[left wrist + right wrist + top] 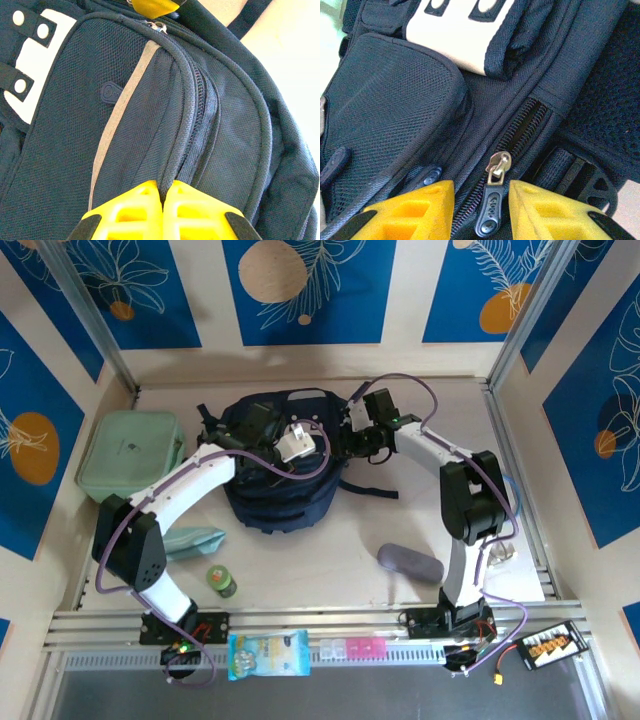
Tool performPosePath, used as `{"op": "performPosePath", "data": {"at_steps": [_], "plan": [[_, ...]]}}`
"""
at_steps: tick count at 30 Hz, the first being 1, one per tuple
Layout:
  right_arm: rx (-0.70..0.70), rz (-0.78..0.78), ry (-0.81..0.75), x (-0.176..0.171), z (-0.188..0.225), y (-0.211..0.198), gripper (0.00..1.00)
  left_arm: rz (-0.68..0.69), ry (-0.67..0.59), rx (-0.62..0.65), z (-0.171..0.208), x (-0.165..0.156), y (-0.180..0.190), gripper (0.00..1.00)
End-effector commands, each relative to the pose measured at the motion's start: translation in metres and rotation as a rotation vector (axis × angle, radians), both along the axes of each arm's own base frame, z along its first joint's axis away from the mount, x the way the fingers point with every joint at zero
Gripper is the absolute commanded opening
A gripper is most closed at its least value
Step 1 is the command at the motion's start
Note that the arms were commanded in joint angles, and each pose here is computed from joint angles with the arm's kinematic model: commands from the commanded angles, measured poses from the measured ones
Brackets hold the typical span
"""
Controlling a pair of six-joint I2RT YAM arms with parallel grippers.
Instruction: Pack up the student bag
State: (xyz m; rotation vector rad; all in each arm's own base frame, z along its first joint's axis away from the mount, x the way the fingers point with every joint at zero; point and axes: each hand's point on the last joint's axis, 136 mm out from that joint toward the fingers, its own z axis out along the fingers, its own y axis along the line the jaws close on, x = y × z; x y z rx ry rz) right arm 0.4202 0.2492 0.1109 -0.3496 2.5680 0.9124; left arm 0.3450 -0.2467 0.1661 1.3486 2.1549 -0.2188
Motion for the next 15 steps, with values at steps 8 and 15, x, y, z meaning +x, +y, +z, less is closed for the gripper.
{"op": "performPosePath", "data": {"at_steps": [8, 15], "plan": [[0.065, 0.024, 0.096, -0.011, -0.011, 0.006, 0.17, -0.02, -0.019, -0.024, 0.007, 0.002, -0.005, 0.0], [0.111, 0.028, 0.116, -0.013, -0.005, 0.003, 0.12, -0.014, -0.01, -0.008, 0.004, 0.002, -0.003, 0.0]]}}
